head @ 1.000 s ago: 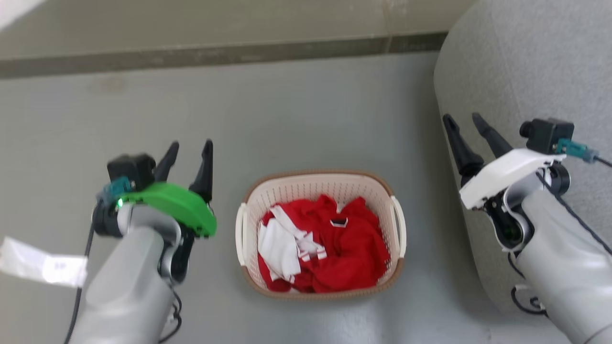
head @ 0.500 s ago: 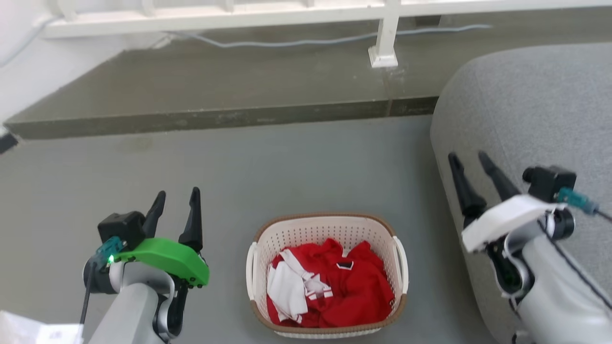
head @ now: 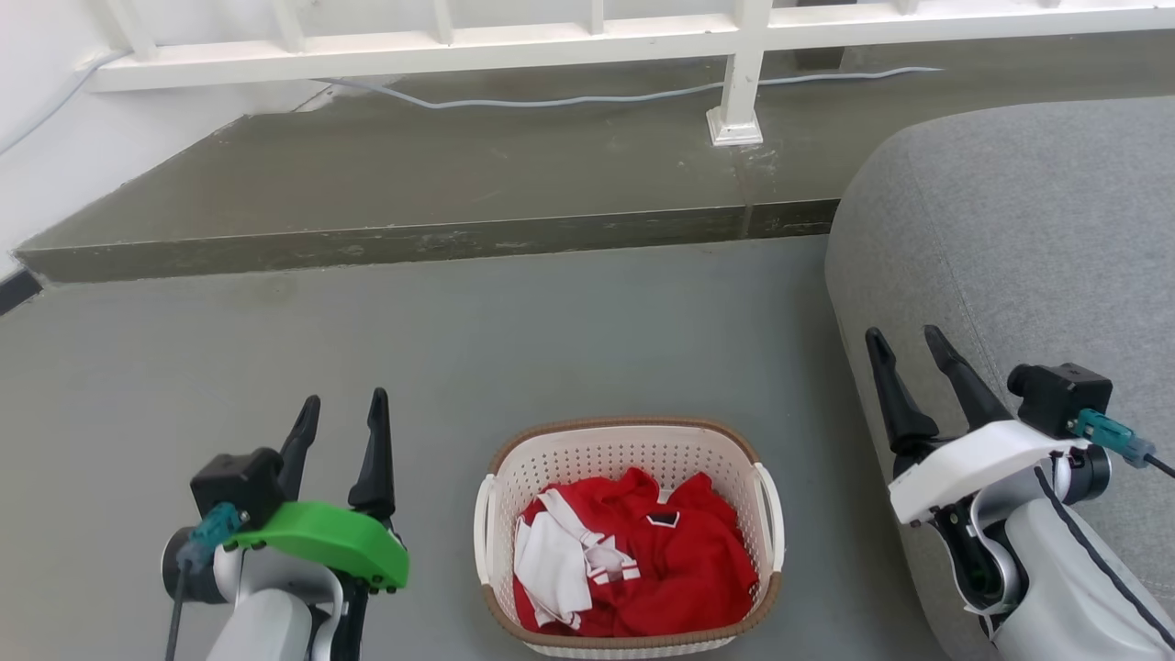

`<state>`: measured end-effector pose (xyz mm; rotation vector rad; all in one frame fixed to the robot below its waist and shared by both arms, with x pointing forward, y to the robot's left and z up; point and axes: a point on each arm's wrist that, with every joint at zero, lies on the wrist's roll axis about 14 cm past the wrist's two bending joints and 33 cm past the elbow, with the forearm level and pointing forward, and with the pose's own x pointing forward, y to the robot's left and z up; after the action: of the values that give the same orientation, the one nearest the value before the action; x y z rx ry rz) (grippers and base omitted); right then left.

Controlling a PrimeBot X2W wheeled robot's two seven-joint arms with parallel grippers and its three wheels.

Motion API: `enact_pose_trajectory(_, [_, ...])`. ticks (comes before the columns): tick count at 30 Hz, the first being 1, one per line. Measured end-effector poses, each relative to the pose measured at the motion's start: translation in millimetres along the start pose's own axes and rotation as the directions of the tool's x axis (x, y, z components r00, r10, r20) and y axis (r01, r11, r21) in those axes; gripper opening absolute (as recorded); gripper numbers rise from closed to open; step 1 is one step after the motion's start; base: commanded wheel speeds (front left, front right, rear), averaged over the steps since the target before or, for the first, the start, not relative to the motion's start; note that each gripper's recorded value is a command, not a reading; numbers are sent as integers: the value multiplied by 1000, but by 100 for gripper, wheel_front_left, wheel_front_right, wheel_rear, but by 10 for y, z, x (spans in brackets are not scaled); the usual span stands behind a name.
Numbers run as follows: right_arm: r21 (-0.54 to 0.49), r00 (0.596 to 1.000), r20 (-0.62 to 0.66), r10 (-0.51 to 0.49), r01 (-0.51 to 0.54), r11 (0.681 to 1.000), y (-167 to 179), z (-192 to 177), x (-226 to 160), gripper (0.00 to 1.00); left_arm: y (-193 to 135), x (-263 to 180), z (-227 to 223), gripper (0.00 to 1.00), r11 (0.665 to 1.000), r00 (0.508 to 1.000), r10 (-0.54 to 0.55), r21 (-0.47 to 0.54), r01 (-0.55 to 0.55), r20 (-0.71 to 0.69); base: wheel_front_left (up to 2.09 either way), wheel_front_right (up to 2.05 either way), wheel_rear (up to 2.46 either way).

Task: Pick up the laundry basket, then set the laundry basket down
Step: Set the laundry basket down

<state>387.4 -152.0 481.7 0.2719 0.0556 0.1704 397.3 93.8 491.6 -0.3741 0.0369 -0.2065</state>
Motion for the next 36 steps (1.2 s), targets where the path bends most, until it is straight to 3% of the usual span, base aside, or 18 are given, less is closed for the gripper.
enact_pose_trajectory(36, [-23,1000,6,-26,26,999,-32,-70,-128,100,14,-159,-20,100,1000,1000,2,25,-2,15,0,0,0])
